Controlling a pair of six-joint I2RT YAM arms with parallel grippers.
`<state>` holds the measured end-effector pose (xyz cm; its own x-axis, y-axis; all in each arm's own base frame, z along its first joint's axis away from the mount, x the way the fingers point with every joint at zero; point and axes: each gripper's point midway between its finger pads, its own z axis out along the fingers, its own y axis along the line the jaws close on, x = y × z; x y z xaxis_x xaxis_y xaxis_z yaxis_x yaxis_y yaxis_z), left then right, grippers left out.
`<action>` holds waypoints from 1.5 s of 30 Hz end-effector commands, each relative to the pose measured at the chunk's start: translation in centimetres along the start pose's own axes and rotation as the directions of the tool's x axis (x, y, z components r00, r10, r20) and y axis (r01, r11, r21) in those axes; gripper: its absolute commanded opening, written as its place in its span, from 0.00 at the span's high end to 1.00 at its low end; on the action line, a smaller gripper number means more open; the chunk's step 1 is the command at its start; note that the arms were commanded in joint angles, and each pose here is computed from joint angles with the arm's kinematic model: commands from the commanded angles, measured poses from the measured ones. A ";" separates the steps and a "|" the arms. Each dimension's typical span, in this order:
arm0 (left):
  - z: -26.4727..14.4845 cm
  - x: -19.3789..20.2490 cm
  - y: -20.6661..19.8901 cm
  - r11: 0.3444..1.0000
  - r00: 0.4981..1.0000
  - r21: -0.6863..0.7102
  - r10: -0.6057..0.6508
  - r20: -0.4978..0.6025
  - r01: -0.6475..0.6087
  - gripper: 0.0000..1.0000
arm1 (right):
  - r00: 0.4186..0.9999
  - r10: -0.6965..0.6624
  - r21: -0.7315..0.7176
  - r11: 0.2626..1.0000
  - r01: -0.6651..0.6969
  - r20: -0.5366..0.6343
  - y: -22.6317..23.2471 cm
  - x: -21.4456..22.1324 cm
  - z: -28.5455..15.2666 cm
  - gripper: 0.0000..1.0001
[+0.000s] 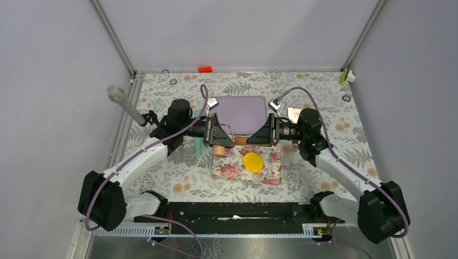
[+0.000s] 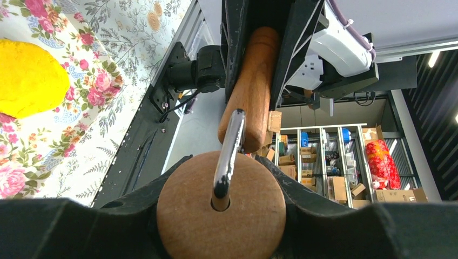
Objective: Roll out the dumpling wrappers from the dough
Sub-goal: Flatten out the dough on the work surface.
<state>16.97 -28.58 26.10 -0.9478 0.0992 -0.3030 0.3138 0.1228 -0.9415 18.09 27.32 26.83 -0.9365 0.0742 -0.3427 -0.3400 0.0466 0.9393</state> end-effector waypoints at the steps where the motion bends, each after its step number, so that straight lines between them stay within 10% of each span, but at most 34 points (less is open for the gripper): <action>1: 0.3 -0.7 -1.6 0.994 0.994 0.031 0.106 0.000 -0.106 1.00 | 0.996 -0.082 -0.031 0.996 0.082 0.019 1.9 -0.4 0.2 1.00; 6: 0.0 -1.1 0.3 0.986 0.992 -0.111 0.123 0.005 -0.122 0.77 | 0.991 -0.122 0.121 0.986 0.114 0.061 0.4 -0.8 -0.5 1.00; 11: -1.6 -1.4 2.7 0.951 0.994 -0.291 0.113 0.008 -0.106 0.18 | 0.990 -0.118 0.283 0.955 0.090 0.082 -1.6 -1.0 -1.8 1.00; 14: -3.3 -2.1 3.9 0.916 0.992 -0.392 0.117 0.046 -0.090 0.03 | 0.991 -0.089 0.411 0.911 0.042 0.097 -3.6 -1.1 -3.1 1.00; 30: -8.3 0.2 15.8 0.564 0.979 -0.819 0.085 0.184 0.105 0.07 | 0.977 0.190 0.793 0.580 -0.188 0.093 -10.2 0.8 -8.3 1.00; 45: -5.5 2.8 22.2 0.404 0.984 -0.903 0.032 0.176 0.148 0.21 | 0.949 0.254 0.826 0.482 -0.291 0.186 -13.4 2.1 -9.5 1.00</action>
<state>19.94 -19.21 5.45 -0.9567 -0.0376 -0.2887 0.0536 0.9520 -0.3015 19.13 18.09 13.21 -0.9773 0.2045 -0.0558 0.1413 0.8248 0.5475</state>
